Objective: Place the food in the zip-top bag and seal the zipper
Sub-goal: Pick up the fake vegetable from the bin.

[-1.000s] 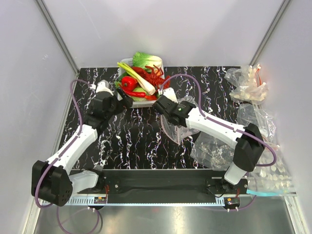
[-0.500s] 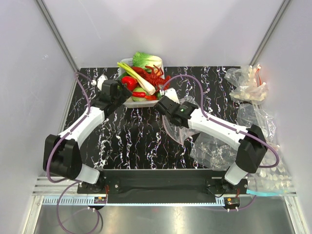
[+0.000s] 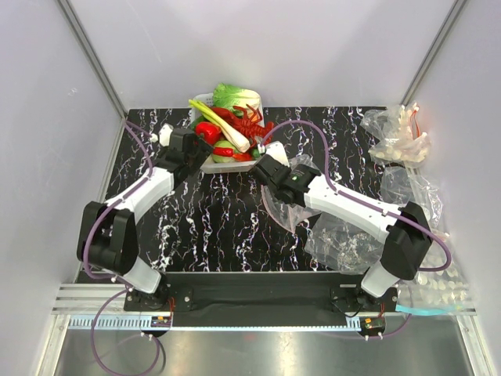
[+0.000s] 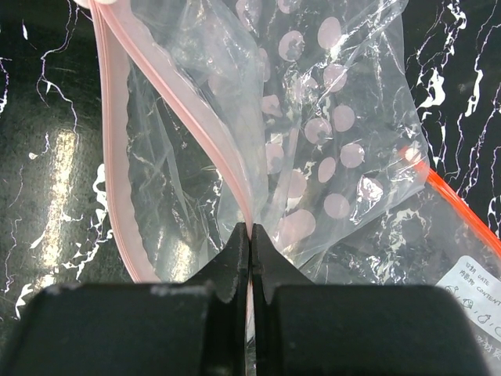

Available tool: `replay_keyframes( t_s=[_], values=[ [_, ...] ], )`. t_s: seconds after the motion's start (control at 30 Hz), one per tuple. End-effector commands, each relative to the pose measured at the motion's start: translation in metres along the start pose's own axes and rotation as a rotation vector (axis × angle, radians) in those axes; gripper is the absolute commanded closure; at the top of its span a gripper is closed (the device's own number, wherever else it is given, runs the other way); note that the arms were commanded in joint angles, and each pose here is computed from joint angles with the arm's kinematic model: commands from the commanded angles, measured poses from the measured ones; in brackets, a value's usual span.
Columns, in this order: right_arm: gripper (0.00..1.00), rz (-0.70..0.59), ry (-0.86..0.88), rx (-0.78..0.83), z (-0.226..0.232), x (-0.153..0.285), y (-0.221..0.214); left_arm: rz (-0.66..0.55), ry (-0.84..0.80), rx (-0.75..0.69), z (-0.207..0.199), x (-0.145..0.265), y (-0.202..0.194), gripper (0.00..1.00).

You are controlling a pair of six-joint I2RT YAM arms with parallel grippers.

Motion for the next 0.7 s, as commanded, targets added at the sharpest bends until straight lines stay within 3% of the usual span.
replay_keyframes(
  t_s=[0.0, 0.33, 0.37, 0.5, 0.67],
  values=[
    [1.00, -0.052, 0.031, -0.053, -0.003, 0.011, 0.013, -0.049, -0.096, 0.061, -0.035, -0.005, 0.015, 0.26],
    [1.00, -0.058, 0.040, -0.050, -0.002, 0.011, 0.013, -0.080, -0.123, 0.117, -0.046, -0.013, 0.009, 0.36],
    [1.00, -0.059, 0.042, -0.049, -0.002, 0.011, 0.013, -0.089, -0.119, 0.124, -0.046, -0.013, 0.010, 0.45],
    [1.00, -0.060, 0.044, -0.048, -0.002, 0.011, 0.012, -0.113, -0.117, 0.155, -0.048, -0.010, 0.011, 0.63],
    [1.00, -0.058, 0.046, -0.049, -0.003, 0.011, 0.012, -0.155, -0.121, 0.146, -0.046, 0.001, 0.018, 0.74]
  ],
)
Point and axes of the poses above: each gripper's point midway between its finger pads, its own x axis back along the fingers, its own z axis along the line the jaws close on, y = z × x, the point moved 1 cm from there along x, back along the fingers, and after that the axes turned 4 degrees about x, right-handed, at the moved point
